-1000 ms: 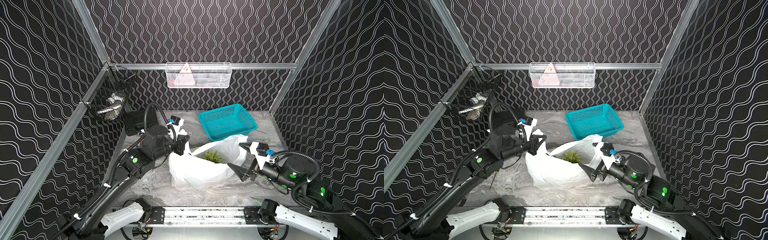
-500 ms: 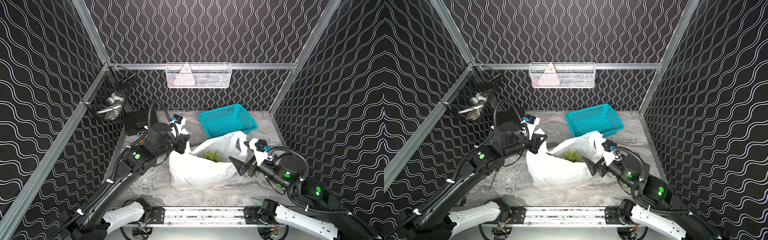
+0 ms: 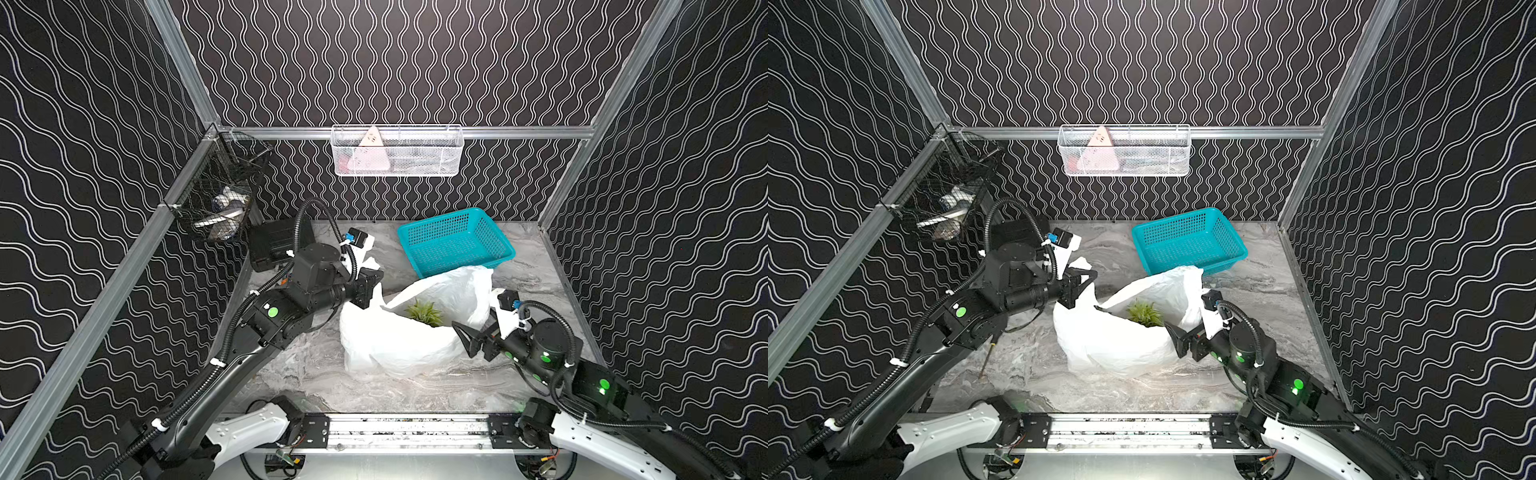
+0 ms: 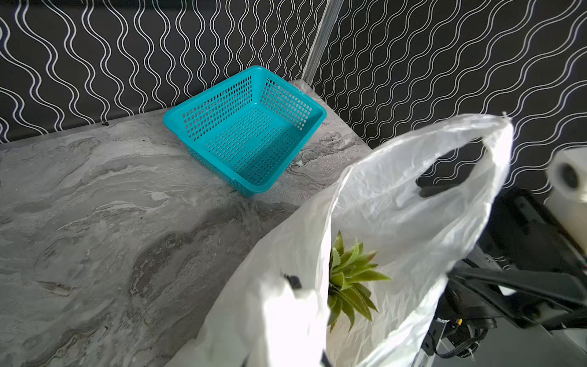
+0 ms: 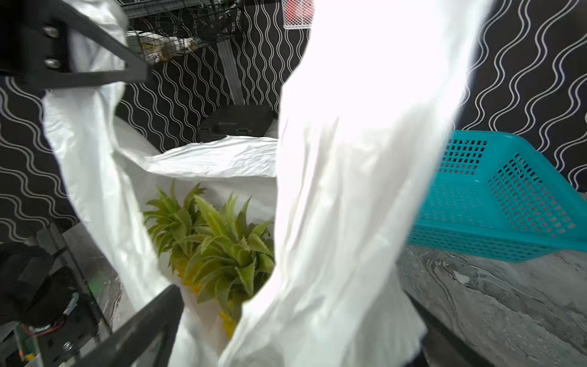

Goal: Place the pineapple into a plastic bag & tie a knot
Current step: Cross the plastic bag at the center of the board.

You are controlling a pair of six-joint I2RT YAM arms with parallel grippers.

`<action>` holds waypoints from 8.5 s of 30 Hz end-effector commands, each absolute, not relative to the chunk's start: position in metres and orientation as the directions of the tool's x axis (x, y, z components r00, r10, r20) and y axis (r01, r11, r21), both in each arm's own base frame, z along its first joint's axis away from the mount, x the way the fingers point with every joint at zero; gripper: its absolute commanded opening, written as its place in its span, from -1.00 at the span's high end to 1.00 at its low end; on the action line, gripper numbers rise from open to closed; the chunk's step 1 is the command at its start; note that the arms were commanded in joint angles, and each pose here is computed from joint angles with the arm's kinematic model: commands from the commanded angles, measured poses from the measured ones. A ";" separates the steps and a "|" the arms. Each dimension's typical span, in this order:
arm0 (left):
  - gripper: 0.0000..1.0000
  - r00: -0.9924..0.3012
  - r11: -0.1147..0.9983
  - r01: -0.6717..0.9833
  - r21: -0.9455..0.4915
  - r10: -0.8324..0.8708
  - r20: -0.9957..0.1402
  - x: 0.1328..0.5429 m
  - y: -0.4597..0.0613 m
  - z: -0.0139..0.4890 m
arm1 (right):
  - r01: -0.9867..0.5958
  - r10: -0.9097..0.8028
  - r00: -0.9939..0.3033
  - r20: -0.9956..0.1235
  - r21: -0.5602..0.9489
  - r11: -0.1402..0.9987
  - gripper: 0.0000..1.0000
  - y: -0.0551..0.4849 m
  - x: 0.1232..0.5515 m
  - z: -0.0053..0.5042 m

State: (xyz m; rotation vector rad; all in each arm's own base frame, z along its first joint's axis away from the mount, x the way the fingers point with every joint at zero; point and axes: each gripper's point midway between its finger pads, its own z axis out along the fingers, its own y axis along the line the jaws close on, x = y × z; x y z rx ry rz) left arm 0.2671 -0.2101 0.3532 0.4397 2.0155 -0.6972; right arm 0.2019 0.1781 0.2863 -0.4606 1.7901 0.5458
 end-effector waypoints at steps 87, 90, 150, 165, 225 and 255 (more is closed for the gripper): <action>1.00 -0.639 0.678 0.619 -0.395 0.143 -0.756 0.272 -0.302 0.330 | -0.924 0.041 -0.286 -0.957 0.287 0.253 -0.02 0.350 0.213 0.319; 1.00 -0.677 0.560 0.658 -0.503 0.149 -0.721 0.253 -0.319 0.333 | -0.926 0.059 -0.276 -0.959 0.282 0.249 -0.02 0.351 0.214 0.325; -0.57 -0.491 0.447 0.795 -0.410 0.077 -0.868 0.233 -0.255 0.360 | -0.876 0.025 -0.453 -0.891 0.451 0.171 1.00 0.363 0.200 0.311; 1.00 -0.632 0.359 0.701 -0.616 -0.087 -0.770 0.264 -0.270 0.342 | -0.875 -0.004 -0.471 -0.882 0.467 0.127 1.00 0.365 0.192 0.310; 1.00 -0.532 0.149 0.846 -0.512 0.150 -0.834 0.217 -0.309 0.322 | -0.794 0.133 -0.306 -0.943 0.330 0.511 0.94 0.301 0.250 0.373; -0.72 -0.502 0.075 0.863 -0.499 0.029 -0.864 0.217 -0.313 0.345 | -0.670 0.254 -0.548 -0.797 0.600 0.438 1.00 0.297 0.255 0.356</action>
